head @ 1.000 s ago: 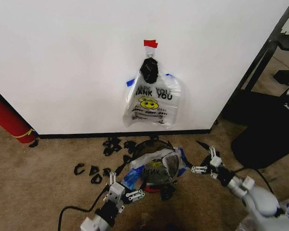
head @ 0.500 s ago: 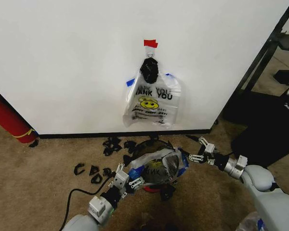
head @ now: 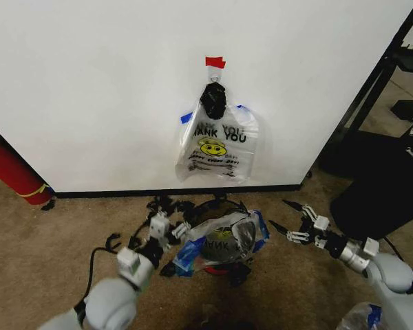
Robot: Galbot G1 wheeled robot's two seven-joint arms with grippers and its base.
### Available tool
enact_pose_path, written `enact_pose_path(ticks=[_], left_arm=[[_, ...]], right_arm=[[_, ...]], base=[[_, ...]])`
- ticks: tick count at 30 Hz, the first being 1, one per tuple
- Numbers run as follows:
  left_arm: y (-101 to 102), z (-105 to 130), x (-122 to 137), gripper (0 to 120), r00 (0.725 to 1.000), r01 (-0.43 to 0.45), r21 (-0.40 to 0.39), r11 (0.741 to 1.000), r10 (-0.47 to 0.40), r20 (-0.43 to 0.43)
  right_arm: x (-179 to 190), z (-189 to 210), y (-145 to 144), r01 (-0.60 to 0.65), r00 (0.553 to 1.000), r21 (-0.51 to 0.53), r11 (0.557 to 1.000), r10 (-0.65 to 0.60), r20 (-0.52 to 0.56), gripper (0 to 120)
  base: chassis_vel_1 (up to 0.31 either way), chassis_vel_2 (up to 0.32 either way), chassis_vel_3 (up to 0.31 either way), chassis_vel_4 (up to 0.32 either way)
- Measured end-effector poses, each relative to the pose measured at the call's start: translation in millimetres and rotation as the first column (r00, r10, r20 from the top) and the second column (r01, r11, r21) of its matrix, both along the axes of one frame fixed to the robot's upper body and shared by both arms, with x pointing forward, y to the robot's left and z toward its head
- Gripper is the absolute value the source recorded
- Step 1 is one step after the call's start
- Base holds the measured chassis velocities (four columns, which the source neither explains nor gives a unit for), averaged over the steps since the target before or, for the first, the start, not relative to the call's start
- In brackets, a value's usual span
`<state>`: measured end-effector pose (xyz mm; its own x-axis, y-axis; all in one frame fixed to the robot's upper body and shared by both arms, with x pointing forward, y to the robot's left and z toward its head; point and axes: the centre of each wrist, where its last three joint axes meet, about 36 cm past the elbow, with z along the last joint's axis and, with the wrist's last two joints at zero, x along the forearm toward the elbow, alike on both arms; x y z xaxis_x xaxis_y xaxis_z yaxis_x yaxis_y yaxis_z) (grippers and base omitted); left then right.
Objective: Pick up the garbage bag from the wall and place it over the trash bin.
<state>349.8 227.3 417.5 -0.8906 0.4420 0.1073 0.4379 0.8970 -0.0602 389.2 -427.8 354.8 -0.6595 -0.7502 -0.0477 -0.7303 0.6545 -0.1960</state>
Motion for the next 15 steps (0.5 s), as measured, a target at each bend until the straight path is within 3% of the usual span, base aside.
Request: enact_pose_path(ticks=[2,4,6,10,15], left_arm=[[0.7,0.0,8.4,85,0.998,0.006,0.003,1.0,-0.006,-0.058],[-1.8,7.6,26.8,91,0.984,0.008,-0.037,0.999,-0.015,-0.176],[-2.9,11.7,37.2,95,0.974,0.006,-0.068,0.998,-0.021,-0.226],[-1.8,19.4,65.5,94,0.946,0.027,-0.161,0.987,-0.077,-0.315],[1.2,14.7,85.0,90,0.927,0.087,-0.162,0.983,-0.14,-0.349]], right_arm=[[-1.0,-2.1,4.2,0.009,1.0,0.012,1.0,-0.009,0.0,100],[-6.2,-5.1,8.1,0.014,1.0,0.025,1.0,-0.014,-0.001,100],[-8.9,-6.4,9.4,0.018,1.0,0.031,0.999,-0.018,0.0,100],[-15.8,-11.3,12.3,0.021,1.0,0.04,0.999,-0.021,-0.002,100],[-16.1,-11.6,9.9,0.021,1.0,0.035,0.999,-0.021,-0.004,100]], base=[[0.0,0.0,0.0,0.0],[0.0,0.0,0.0,0.0],[0.0,0.0,0.0,0.0],[0.0,0.0,0.0,0.0],[0.0,0.0,0.0,0.0]])
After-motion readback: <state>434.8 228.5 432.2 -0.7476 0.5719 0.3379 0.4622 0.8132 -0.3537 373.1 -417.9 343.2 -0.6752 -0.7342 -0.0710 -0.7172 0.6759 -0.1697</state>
